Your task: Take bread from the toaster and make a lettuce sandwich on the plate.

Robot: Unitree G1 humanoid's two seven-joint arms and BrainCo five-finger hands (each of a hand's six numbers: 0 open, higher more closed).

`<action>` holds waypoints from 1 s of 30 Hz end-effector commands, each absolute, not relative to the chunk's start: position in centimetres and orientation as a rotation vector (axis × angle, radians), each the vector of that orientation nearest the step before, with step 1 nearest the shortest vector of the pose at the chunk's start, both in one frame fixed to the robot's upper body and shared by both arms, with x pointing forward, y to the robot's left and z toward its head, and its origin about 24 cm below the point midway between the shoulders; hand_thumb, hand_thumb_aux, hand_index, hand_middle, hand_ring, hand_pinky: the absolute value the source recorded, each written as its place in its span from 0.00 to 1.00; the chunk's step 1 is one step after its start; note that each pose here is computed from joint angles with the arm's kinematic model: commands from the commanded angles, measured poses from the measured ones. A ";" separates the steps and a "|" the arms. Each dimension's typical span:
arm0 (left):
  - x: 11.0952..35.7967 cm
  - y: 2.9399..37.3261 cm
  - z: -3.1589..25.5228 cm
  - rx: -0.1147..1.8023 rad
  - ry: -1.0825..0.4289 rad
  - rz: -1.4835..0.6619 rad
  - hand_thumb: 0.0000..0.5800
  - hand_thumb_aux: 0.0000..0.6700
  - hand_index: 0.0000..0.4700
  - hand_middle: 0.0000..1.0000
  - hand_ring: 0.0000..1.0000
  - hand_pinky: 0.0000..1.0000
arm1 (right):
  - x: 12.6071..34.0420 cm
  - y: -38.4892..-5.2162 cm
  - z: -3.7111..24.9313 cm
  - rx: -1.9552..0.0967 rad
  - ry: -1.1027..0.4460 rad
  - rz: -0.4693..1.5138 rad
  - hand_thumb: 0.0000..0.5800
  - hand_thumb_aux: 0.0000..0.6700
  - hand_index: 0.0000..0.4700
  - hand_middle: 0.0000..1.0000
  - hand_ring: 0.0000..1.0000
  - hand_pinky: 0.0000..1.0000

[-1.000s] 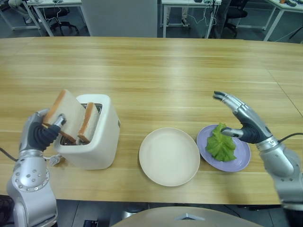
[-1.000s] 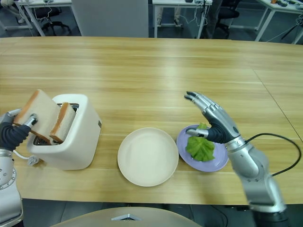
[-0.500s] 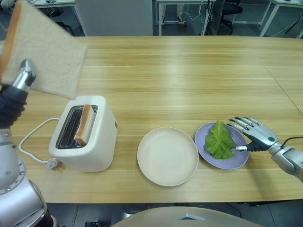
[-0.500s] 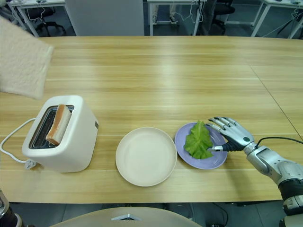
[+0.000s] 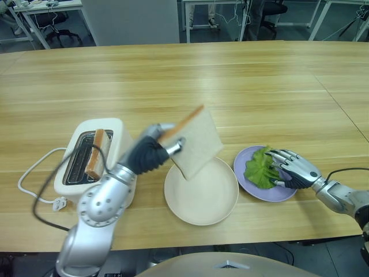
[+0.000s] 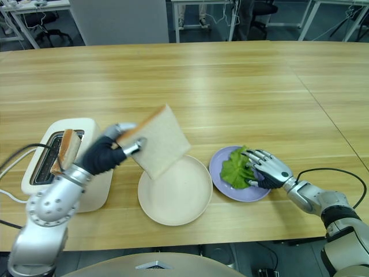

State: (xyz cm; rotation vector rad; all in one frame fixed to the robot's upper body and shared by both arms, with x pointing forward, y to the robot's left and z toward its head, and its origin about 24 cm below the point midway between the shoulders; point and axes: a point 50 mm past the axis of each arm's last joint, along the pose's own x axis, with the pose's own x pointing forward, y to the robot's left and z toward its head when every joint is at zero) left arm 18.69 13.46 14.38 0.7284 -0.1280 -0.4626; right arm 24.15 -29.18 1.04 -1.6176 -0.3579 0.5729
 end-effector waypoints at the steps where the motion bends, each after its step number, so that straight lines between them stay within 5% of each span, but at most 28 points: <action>1: 18.9 12.6 11.3 0.778 -0.033 -0.542 1.00 1.00 0.98 1.00 1.00 1.00 | 24.3 -28.8 1.4 -1.600 -0.390 0.583 1.00 1.00 0.98 0.00 0.00 0.00; 12: 20.4 12.0 2.7 0.996 0.182 -0.724 1.00 1.00 0.98 1.00 1.00 1.00 | 25.6 -26.7 5.7 -1.503 -0.604 0.516 1.00 1.00 0.98 0.00 0.00 0.00; 13: 20.4 12.0 2.2 1.049 0.178 -0.738 0.92 0.72 0.70 1.00 1.00 1.00 | 25.7 -26.2 6.4 -1.491 -0.634 0.509 1.00 1.00 0.98 0.00 0.00 0.00; 14: 20.6 12.0 1.8 1.095 0.169 -0.744 0.46 0.26 0.26 0.94 0.94 0.94 | 25.7 -25.8 7.0 -1.478 -0.659 0.504 1.00 1.00 0.98 0.00 0.00 0.00; 15: 20.7 11.9 1.6 1.138 0.154 -0.751 0.00 0.00 0.00 0.92 0.92 0.92 | 25.8 -25.4 7.6 -1.466 -0.684 0.501 1.00 1.00 0.98 0.00 0.00 0.00; 17: 21.2 11.8 1.3 1.229 0.107 -0.758 0.00 0.00 0.00 0.87 0.87 0.87 | 25.7 -24.2 8.9 -1.433 -0.741 0.498 1.00 1.00 0.98 0.00 0.00 0.00; 19: 21.8 11.6 1.4 1.300 0.047 -0.743 0.00 0.00 0.00 0.51 0.51 0.51 | 25.4 -23.1 9.9 -1.405 -0.783 0.504 1.00 1.00 0.98 0.00 0.00 0.00; 20: 22.0 11.5 1.6 1.335 0.009 -0.728 0.00 0.00 0.00 0.23 0.23 0.23 | 25.2 -22.5 10.3 -1.391 -0.803 0.512 1.00 1.00 0.98 0.00 0.00 0.00; 21: 22.2 11.4 1.9 1.362 -0.026 -0.720 0.00 0.00 0.00 0.23 0.23 0.23 | 25.1 -21.9 10.7 -1.375 -0.818 0.518 1.00 1.00 0.98 0.00 0.00 0.00; 22: 22.3 11.3 2.2 1.387 -0.060 -0.710 0.00 0.00 0.00 0.00 0.00 0.00 | 24.9 -21.4 11.0 -1.360 -0.830 0.523 1.00 1.00 0.98 0.00 0.00 0.00; 30: 22.1 11.1 7.6 1.536 -0.331 -0.589 0.00 0.00 0.00 0.00 0.00 0.00 | 23.9 -16.5 11.3 -1.198 -0.858 0.638 1.00 1.00 0.98 0.00 0.00 0.00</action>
